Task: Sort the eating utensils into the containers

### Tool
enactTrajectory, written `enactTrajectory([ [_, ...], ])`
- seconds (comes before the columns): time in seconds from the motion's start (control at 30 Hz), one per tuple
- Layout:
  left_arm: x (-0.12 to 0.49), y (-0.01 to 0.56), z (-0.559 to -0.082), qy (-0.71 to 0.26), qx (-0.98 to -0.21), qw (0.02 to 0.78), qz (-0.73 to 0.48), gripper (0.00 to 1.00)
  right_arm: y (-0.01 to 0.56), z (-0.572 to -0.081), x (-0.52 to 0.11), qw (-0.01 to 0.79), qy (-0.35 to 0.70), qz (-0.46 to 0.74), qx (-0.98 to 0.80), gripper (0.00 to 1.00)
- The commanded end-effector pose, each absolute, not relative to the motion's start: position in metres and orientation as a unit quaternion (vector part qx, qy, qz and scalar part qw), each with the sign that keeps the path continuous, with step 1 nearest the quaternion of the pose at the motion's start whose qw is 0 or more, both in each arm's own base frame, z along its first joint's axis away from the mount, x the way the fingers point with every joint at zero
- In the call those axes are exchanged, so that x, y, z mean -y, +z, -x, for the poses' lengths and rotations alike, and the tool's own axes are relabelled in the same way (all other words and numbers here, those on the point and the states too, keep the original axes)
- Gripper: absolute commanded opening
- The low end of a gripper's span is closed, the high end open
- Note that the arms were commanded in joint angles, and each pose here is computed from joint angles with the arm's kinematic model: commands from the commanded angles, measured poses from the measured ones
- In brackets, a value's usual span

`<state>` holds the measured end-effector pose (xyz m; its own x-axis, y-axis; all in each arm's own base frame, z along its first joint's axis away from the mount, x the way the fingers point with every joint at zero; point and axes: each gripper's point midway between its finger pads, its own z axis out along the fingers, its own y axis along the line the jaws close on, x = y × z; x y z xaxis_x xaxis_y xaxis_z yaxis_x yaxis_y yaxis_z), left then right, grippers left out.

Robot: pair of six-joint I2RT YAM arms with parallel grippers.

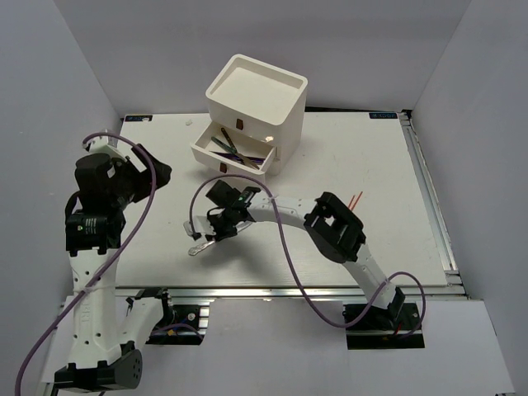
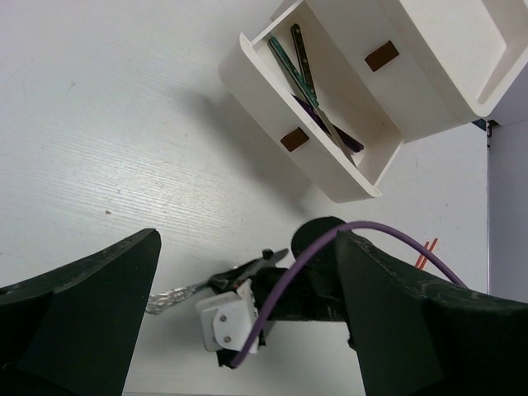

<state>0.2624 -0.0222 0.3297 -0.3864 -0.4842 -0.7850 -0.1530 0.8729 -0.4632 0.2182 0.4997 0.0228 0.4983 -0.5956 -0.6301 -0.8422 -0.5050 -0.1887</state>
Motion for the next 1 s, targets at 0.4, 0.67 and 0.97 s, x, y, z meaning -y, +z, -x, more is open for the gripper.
enactTrajectory([
  [0.4, 0.029, 0.307, -0.285, -0.194, -0.801, 0.529, 0.204, 0.98, -0.022, -0.222, -0.281, 0.016, 0.122, 0.804, -0.581, 0.18],
  [0.67, 0.037, 0.28, -0.297, -0.223, -0.804, 0.502, 0.225, 0.98, -0.028, -0.244, -0.239, 0.007, 0.092, 0.778, -0.621, 0.3],
  [0.97, 0.034, 0.275, -0.304, -0.219, -0.805, 0.499, 0.237, 0.98, -0.033, -0.251, -0.236, 0.005, 0.085, 0.773, -0.629, 0.38],
])
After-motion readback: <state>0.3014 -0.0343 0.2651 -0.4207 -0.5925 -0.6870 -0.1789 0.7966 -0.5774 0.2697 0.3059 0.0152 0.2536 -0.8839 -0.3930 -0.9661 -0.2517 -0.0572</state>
